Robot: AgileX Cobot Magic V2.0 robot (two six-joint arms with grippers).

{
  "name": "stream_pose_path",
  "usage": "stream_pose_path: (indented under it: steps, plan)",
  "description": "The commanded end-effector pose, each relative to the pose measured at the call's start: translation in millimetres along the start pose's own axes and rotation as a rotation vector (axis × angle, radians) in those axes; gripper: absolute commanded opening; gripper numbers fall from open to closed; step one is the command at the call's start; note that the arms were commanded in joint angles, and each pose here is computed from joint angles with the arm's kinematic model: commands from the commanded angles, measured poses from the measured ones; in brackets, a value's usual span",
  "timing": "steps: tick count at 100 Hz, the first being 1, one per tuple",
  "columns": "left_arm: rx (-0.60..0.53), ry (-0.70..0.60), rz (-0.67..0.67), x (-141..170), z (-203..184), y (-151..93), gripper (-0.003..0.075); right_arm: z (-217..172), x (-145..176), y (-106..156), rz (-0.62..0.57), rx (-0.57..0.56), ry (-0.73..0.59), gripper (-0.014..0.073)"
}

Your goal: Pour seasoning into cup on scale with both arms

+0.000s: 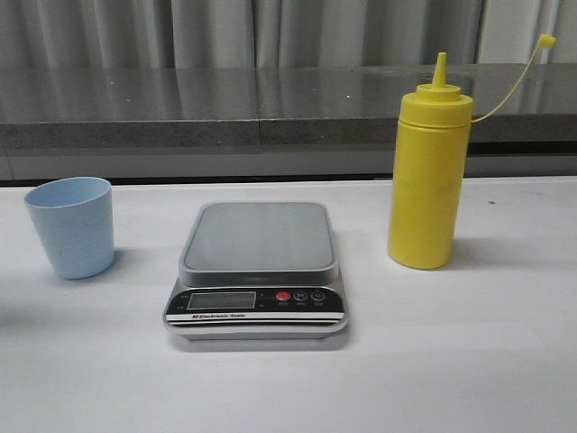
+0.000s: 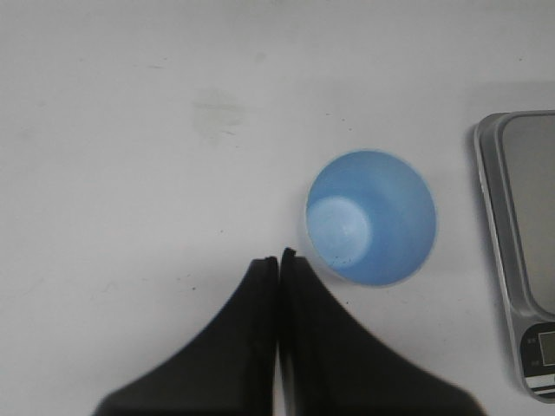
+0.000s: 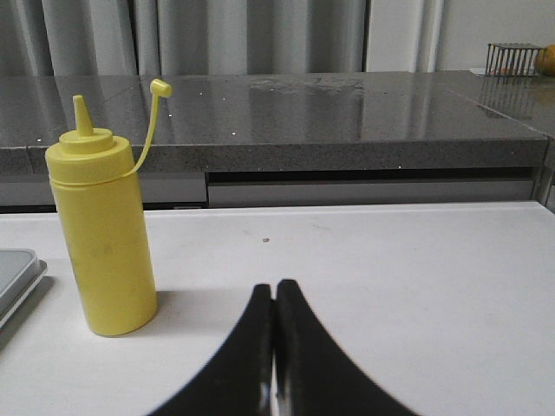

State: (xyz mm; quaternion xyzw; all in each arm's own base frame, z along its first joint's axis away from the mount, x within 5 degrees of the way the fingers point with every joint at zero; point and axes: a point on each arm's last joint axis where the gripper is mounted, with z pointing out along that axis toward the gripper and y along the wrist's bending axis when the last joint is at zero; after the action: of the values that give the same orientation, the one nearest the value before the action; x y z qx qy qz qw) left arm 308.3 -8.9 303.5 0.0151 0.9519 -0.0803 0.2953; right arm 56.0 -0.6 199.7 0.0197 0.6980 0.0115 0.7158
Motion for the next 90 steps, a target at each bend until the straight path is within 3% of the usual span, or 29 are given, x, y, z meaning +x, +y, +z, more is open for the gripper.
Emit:
stream_pose_path:
  steps: [1, 10, 22, 32, 47, 90]
  plan:
    - [0.039, -0.082, 0.022, -16, -8, -11, 0.0012, -2, -14, 0, -0.004, 0.0, -0.109, -0.0066]
    - [0.05, -0.068, 0.037, -20, 1, -16, 0.0112, -2, -14, 0, -0.004, 0.0, -0.109, -0.0066]
    - [0.059, -0.049, 0.047, -23, 11, -20, 0.0359, -2, -14, 0, -0.004, 0.0, -0.109, -0.0066]
    - [0.06, -0.052, 0.051, -24, 15, -22, 0.0476, -2, -14, 0, -0.004, 0.0, -0.109, -0.0066]
    - [0.053, -0.067, 0.047, -27, 25, -20, 0.0484, -2, -14, 0, -0.004, 0.0, -0.108, -0.0066]
    - [0.054, 0.048, 0.027, -22, 71, -15, 0.0483, -2, -14, 0, -0.004, 0.0, -0.106, -0.0066]
